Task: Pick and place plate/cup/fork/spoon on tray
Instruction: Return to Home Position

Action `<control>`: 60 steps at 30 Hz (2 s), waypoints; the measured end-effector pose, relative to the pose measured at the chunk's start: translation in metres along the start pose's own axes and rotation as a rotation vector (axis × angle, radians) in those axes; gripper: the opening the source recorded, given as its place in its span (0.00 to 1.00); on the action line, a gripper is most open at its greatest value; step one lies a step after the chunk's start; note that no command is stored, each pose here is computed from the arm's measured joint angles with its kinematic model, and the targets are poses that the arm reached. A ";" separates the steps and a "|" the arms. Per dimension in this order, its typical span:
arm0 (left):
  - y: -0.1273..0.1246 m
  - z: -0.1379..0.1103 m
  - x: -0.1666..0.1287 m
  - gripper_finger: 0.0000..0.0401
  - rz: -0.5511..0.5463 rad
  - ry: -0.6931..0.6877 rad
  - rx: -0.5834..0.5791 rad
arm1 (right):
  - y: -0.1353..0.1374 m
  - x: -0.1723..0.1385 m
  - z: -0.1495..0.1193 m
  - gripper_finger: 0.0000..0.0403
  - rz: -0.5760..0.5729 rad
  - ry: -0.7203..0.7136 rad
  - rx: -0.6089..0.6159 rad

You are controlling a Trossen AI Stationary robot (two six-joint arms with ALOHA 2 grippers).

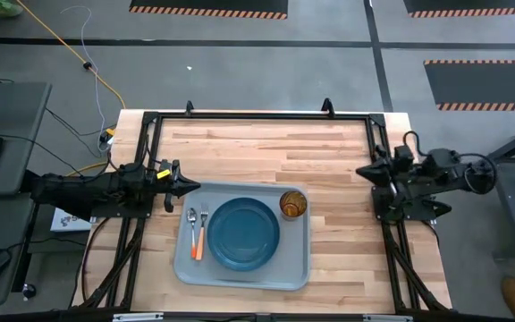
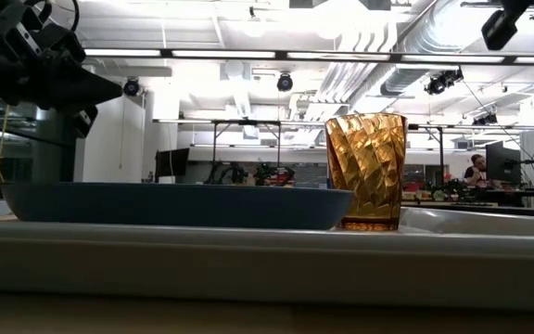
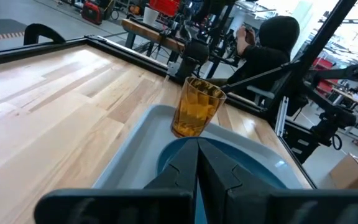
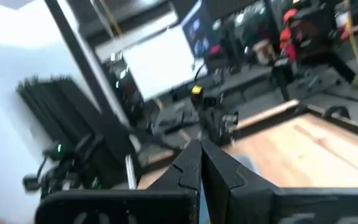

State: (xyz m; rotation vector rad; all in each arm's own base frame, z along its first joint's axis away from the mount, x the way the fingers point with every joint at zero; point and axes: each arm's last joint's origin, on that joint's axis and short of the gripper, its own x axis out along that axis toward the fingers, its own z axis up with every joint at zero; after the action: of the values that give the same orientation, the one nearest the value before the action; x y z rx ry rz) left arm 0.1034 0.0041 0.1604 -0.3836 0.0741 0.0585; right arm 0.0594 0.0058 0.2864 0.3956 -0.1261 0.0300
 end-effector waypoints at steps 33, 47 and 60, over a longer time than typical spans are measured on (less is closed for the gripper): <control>0.000 0.000 0.000 0.00 0.000 0.000 0.000 | -0.043 0.021 -0.084 0.00 0.162 -0.025 -0.063; 0.000 0.000 0.000 0.00 0.000 0.000 0.000 | -0.056 0.023 -0.107 0.00 0.024 0.107 -0.059; 0.000 0.000 0.000 0.00 0.000 0.000 0.000 | -0.058 0.023 -0.108 0.00 -0.036 0.107 0.050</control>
State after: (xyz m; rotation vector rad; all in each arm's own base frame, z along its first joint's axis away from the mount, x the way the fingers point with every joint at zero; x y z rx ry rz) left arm 0.1034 0.0041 0.1604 -0.3835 0.0744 0.0585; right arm 0.0980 -0.0057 0.1681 0.4447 -0.0124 0.0190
